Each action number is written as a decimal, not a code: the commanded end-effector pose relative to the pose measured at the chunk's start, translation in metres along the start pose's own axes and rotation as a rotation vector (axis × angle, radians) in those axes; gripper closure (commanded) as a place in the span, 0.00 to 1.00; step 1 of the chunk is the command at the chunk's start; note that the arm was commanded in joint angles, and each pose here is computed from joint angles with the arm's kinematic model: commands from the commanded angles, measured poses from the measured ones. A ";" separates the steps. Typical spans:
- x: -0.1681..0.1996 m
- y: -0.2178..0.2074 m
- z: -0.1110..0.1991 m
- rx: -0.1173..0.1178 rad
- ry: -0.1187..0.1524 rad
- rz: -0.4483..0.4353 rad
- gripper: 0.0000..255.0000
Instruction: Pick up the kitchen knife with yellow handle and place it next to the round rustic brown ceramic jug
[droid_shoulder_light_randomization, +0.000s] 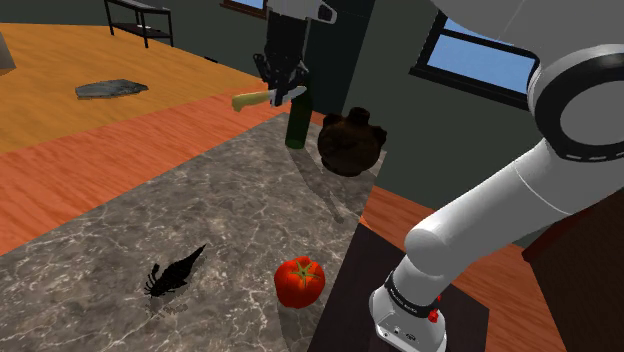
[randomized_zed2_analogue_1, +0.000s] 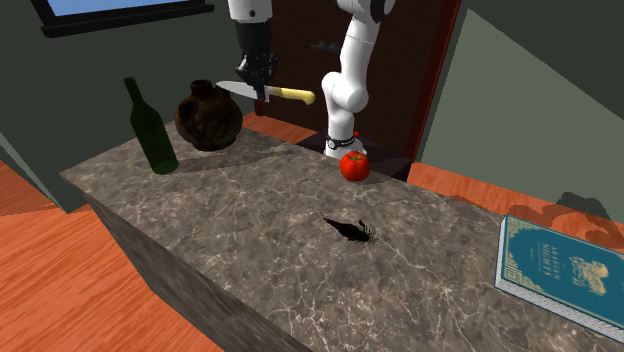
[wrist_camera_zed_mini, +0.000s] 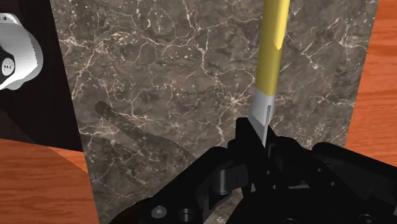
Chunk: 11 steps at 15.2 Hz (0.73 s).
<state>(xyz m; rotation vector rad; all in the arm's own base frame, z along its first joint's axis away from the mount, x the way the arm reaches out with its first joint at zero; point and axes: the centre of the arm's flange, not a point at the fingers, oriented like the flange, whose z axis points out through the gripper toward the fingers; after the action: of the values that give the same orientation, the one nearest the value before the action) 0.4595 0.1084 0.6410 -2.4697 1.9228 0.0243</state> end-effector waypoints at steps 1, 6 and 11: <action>0.017 0.023 -0.003 0.001 -0.002 -0.001 1.00; 0.060 0.074 -0.004 0.001 -0.002 -0.001 1.00; 0.095 0.117 -0.005 0.001 -0.002 -0.001 1.00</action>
<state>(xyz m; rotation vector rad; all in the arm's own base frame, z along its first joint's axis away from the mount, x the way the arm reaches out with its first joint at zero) 0.3743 -0.0077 0.6456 -2.4682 1.9228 0.0251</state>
